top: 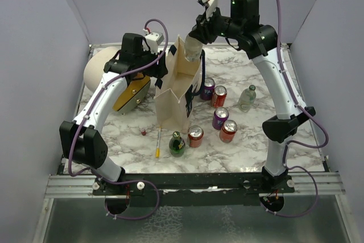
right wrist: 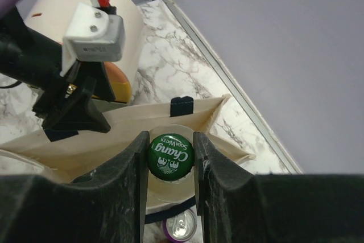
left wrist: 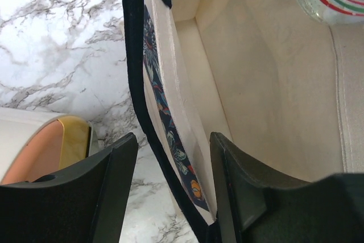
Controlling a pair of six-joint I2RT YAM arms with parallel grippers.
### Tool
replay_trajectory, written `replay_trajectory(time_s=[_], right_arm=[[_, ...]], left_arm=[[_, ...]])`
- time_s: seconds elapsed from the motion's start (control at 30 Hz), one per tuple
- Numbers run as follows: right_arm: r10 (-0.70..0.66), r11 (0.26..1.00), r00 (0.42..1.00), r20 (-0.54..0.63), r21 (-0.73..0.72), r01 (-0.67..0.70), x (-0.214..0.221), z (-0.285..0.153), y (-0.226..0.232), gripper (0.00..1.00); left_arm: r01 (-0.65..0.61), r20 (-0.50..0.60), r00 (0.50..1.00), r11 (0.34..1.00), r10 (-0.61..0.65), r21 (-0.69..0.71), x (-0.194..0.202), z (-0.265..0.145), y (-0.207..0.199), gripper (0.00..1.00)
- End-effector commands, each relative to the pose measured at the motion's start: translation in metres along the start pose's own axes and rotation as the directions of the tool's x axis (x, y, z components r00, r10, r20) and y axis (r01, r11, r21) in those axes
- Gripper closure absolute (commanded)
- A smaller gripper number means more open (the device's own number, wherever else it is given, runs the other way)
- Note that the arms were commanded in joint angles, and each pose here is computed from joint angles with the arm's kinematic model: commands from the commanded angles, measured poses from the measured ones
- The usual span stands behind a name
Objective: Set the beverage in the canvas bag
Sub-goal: Place the drink in the canvas bag.
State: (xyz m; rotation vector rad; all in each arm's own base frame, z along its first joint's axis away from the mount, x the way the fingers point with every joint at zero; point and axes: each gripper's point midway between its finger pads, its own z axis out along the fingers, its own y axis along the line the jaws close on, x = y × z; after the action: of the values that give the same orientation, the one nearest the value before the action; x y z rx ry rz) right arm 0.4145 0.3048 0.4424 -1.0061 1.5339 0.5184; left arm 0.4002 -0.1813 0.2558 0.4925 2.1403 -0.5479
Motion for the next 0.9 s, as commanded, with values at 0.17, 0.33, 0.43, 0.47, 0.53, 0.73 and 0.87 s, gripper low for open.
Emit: replay_trajectory(time_s=[0.17,0.33,0.43,0.47,0.53,0.73,0.87], right_arm=[[-0.053,0.997,0.978,0.203,-0.047,0.064,-0.056,0.010,0.016,0.99],[-0.038,0.997,0.988,0.151,-0.062,0.048,-0.025,0.039,0.013,0.99],[-0.043,0.995,0.993,0.106,-0.081,0.051,0.002,0.059,0.013,0.99],[-0.048,0.995,0.995,0.091,-0.087,0.056,0.012,0.066,0.013,0.99],[-0.062,0.992,0.996,0.062,-0.109,0.068,0.029,0.078,0.014,0.99],[-0.121,0.975,0.993,0.014,-0.186,0.122,0.066,0.098,0.023,0.99],[-0.176,0.962,0.983,0.045,-0.205,0.181,0.072,0.097,0.028,0.99]], left_arm=[[-0.010,0.037,0.999,1.000,0.009,0.014,-0.006,-0.006,-0.006,0.46],[0.012,0.048,0.999,1.000,-0.012,0.007,-0.010,-0.009,-0.006,0.45],[0.005,0.045,0.999,1.000,-0.006,0.018,-0.010,-0.008,-0.008,0.41],[-0.002,0.044,0.999,1.000,0.001,0.020,-0.010,-0.008,-0.008,0.39],[-0.024,0.041,0.999,0.999,0.023,0.027,-0.010,-0.008,-0.008,0.36],[-0.066,0.014,0.998,0.994,0.065,0.084,-0.009,-0.005,-0.013,0.31],[-0.085,0.001,0.996,0.986,0.086,0.141,-0.006,-0.001,-0.020,0.31]])
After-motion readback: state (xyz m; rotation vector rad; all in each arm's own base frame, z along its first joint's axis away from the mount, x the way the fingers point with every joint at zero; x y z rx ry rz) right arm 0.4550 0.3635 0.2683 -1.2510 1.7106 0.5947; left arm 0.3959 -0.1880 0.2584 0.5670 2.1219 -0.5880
